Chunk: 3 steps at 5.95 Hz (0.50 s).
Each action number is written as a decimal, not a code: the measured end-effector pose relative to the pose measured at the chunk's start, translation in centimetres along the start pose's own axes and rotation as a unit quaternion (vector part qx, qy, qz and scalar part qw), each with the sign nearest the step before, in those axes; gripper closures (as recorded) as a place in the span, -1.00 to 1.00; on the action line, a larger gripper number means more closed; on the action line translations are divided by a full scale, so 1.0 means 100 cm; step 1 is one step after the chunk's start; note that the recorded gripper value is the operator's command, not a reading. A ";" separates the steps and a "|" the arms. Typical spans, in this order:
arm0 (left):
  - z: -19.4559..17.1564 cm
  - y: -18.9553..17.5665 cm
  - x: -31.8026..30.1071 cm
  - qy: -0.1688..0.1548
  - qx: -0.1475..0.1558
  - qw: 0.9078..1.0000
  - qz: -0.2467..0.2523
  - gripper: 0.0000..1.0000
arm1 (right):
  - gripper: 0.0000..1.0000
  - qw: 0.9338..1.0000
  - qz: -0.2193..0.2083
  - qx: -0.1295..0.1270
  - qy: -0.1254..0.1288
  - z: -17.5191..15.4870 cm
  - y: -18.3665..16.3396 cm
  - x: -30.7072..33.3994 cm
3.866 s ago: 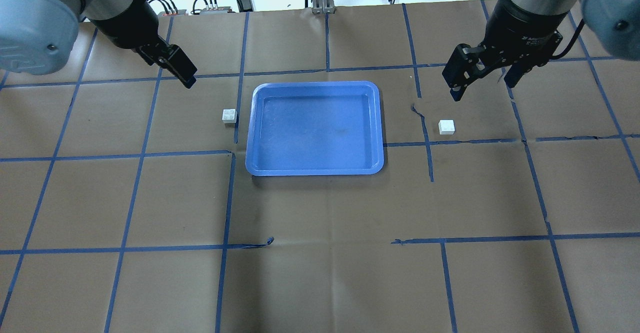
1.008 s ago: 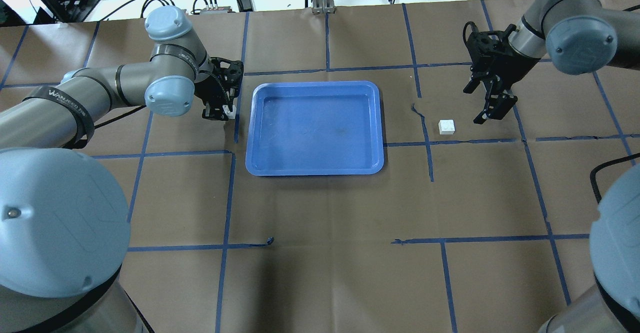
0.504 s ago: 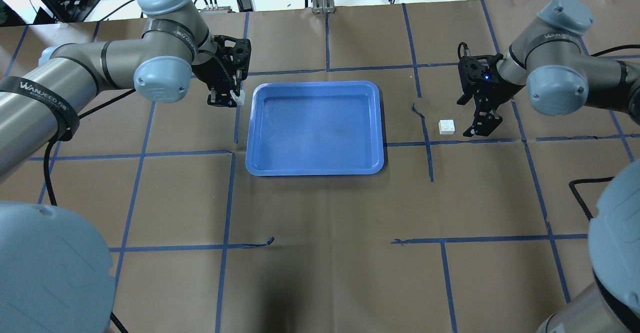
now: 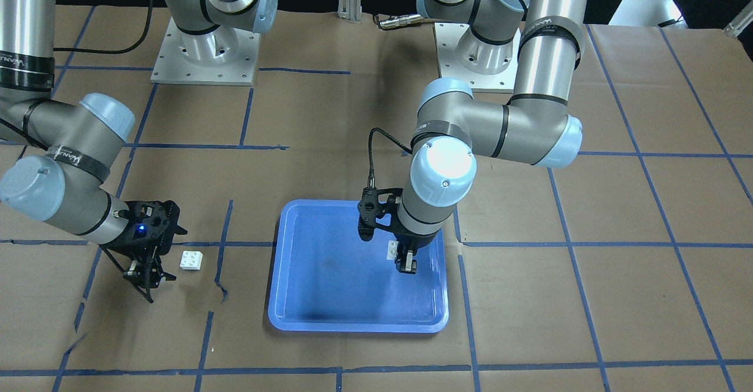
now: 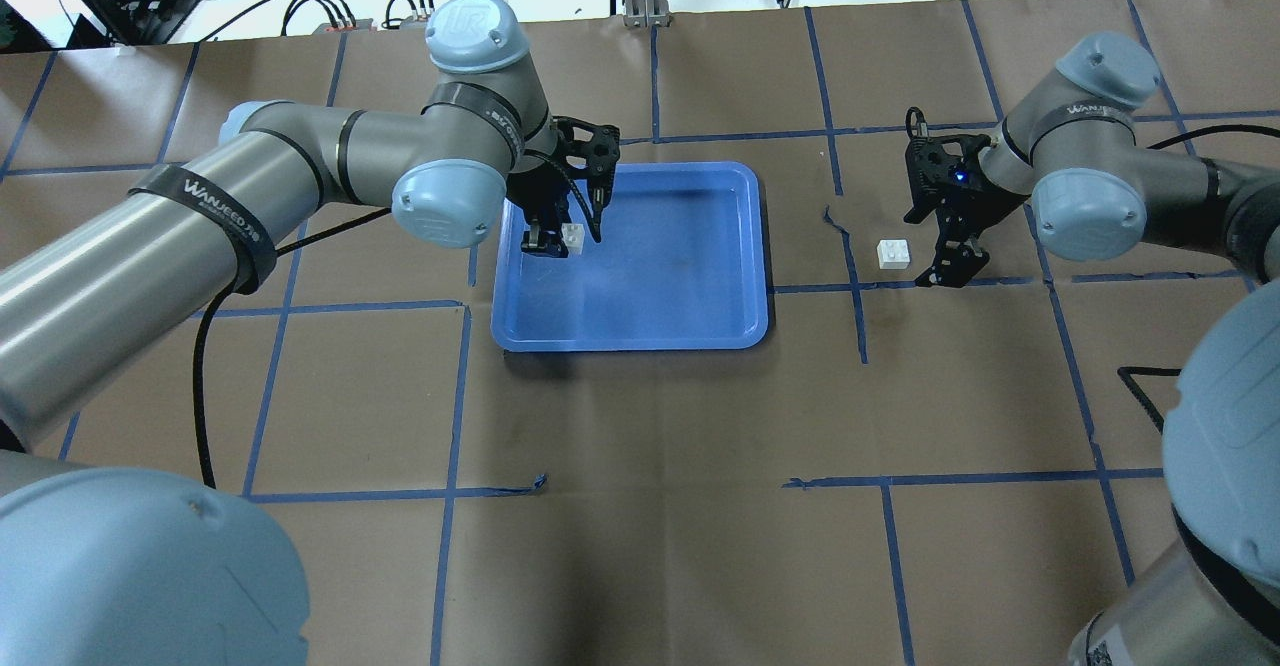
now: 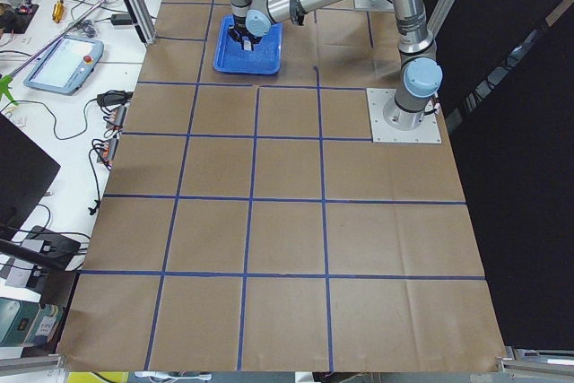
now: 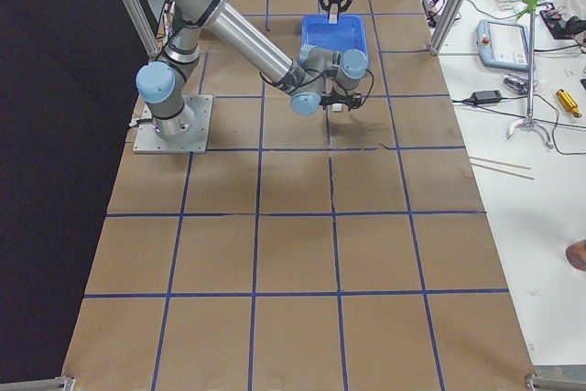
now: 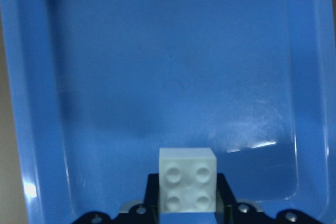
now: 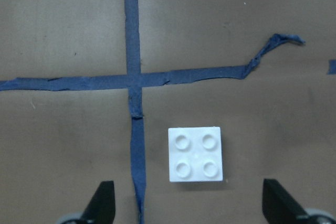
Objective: Assemble white blocks and place on blue tray
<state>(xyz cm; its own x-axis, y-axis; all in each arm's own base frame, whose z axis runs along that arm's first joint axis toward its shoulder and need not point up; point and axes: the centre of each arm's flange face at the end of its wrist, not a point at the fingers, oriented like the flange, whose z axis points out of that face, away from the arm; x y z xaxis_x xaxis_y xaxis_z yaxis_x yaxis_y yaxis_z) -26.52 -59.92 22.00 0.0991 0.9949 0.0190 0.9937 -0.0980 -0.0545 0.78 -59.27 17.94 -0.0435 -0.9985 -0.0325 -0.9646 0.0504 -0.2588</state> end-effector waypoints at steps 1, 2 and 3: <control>0.025 -0.014 -0.002 0.001 -0.002 1.000 -0.011 0.96 | -0.97 1.000 -0.001 0.000 0.002 0.000 -0.001 0.000; 0.037 -0.030 0.000 -0.002 -0.003 1.000 -0.009 0.89 | -0.90 1.000 -0.003 0.005 0.008 0.000 -0.002 0.001; 0.040 -0.039 0.002 -0.003 -0.003 1.000 -0.005 0.87 | -0.79 1.000 -0.005 0.012 0.014 -0.001 -0.004 0.002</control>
<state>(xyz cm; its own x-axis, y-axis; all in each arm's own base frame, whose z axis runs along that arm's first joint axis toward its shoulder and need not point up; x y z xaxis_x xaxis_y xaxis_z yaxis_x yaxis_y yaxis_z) -30.60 -59.27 18.21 0.0898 0.9959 0.0125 0.9949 -0.0891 -0.0475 1.15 -59.51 18.12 -0.0420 -0.9991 -0.0034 -0.9587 0.0413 -0.2813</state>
